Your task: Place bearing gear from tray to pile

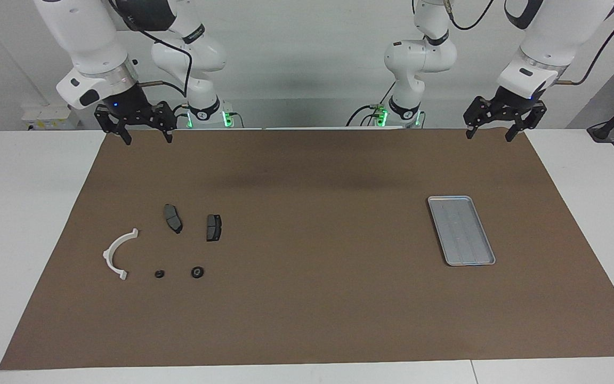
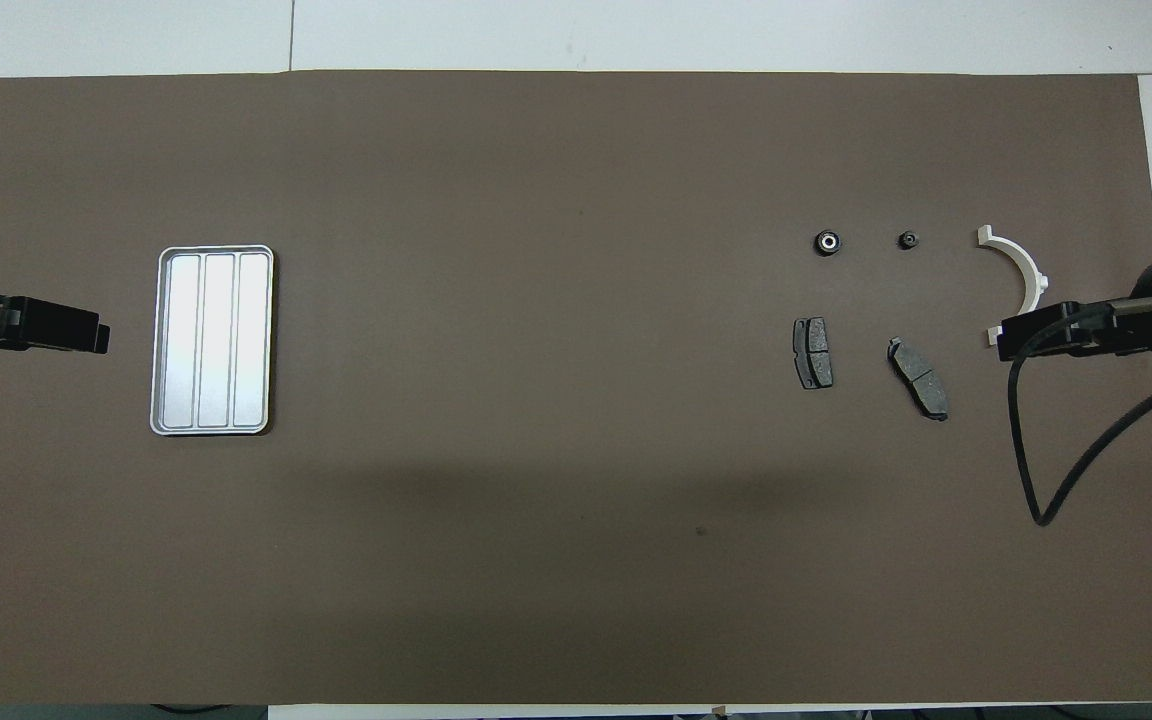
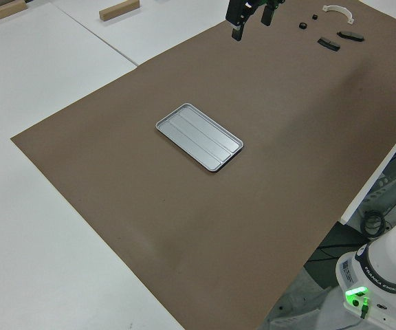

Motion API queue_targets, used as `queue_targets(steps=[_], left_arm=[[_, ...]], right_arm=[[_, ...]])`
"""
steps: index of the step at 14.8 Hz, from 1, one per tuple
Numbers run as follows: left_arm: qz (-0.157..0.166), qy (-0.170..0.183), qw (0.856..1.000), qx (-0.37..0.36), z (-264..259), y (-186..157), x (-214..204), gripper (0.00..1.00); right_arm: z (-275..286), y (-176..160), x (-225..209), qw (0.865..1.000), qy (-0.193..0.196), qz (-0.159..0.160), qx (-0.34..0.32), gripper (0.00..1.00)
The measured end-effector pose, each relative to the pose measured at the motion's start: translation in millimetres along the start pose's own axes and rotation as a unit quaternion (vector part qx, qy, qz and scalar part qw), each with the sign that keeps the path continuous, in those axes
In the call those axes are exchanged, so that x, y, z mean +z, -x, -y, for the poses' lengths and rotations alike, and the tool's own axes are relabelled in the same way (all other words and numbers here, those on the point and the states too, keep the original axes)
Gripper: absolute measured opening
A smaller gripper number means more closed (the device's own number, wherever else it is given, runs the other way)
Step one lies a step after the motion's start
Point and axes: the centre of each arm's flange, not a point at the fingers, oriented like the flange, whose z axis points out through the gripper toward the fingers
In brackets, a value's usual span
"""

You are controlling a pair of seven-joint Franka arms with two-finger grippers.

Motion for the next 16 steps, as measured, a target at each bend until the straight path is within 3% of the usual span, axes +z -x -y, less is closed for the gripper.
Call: queue_targets(steps=[5,16], left_arm=[[0.0,0.0,1.0,0.0,0,0,0,1.0],[0.0,0.0,1.0,0.0,0,0,0,1.0]], right_arm=[[-9,-21,-2,1.0,-0.003,-0.011,0.007,1.0],[-7,-19,-16,1.0,-0.003,-0.003,0.005,1.0]])
